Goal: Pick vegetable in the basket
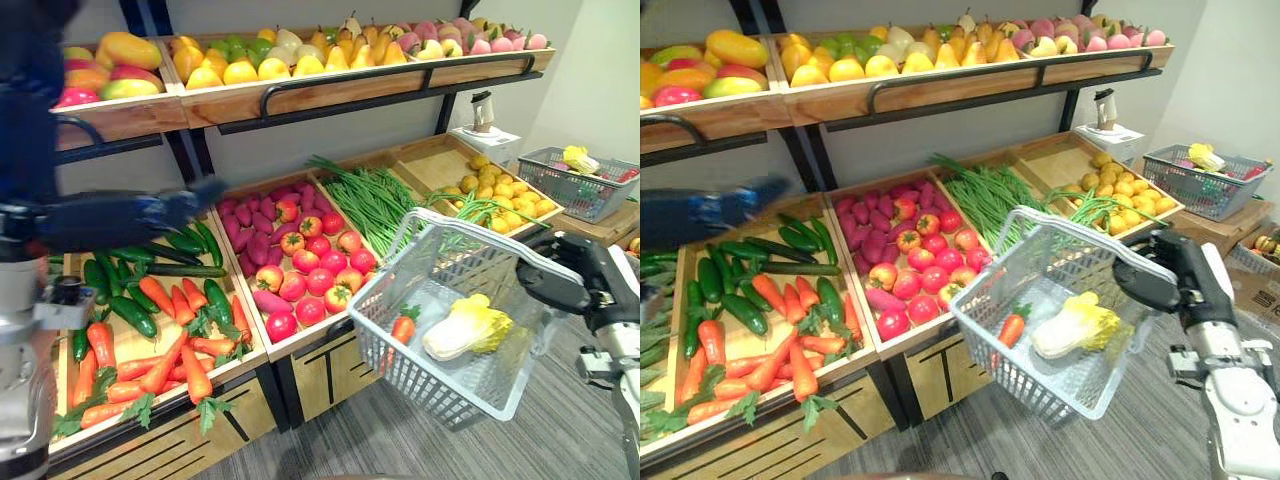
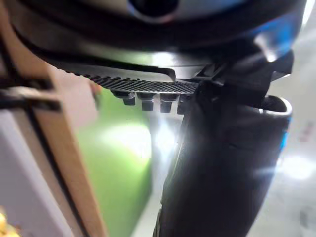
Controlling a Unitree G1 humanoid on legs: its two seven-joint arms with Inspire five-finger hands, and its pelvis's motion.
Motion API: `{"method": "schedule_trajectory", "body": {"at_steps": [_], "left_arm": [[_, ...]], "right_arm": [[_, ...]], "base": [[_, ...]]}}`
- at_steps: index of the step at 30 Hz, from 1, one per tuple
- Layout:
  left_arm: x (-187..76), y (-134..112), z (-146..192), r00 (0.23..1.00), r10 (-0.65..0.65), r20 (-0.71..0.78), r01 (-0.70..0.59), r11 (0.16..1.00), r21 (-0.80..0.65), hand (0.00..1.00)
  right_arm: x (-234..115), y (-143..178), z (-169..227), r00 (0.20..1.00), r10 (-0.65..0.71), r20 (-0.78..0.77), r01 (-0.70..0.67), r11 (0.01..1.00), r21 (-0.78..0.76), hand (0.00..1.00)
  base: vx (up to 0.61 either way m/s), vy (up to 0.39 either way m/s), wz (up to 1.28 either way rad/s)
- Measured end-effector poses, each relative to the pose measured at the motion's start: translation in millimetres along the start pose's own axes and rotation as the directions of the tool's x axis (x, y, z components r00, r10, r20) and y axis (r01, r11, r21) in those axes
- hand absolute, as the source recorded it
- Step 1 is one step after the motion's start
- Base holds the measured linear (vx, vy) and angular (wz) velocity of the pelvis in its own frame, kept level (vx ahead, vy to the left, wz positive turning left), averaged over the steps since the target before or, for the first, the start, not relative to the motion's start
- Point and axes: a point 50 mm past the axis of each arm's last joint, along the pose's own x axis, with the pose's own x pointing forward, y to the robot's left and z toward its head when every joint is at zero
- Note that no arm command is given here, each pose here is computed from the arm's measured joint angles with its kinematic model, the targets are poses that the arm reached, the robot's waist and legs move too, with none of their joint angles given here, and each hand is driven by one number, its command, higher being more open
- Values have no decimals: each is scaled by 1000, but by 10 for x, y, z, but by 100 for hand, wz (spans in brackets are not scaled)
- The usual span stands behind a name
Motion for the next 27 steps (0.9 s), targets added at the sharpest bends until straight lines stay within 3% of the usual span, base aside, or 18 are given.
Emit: {"method": "schedule_trajectory", "body": {"at_steps": [2,6,7,12,16,18,22,26,27], "left_arm": [[-134,97,-82,994,76,-74,-74,997,22,100],[-661,453,-233,900,349,-261,-311,934,175,100],[-826,568,-243,843,456,-285,-401,887,230,100],[-1272,830,-78,649,718,-250,-612,689,388,100],[-1591,961,107,501,843,-197,-678,524,516,100],[-1817,1039,262,389,911,-133,-701,387,598,100],[-2233,1019,328,193,975,-113,-699,217,681,100],[-2921,839,214,-103,970,-219,-639,105,762,100],[-3195,727,185,-229,938,-259,-616,66,785,100]], "right_arm": [[-37,-66,-72,999,-34,-32,34,999,0,0],[-221,-310,-322,973,-179,-143,182,983,6,0],[-310,-373,-389,958,-229,-175,233,973,4,0],[-588,-432,-552,905,-344,-251,362,932,28,0],[-827,-417,-630,859,-415,-300,445,895,37,0],[-981,-385,-670,828,-452,-332,494,868,50,0],[-1225,-252,-804,757,-503,-417,583,808,83,0],[-1497,-2,-1010,656,-517,-550,678,723,129,0],[-1578,100,-1084,619,-511,-596,712,685,152,0]], "base": [[13,14,12],[38,28,13],[38,27,9],[13,16,9],[-12,22,8],[10,12,10],[21,3,17],[20,-1,23],[15,-2,16]]}}
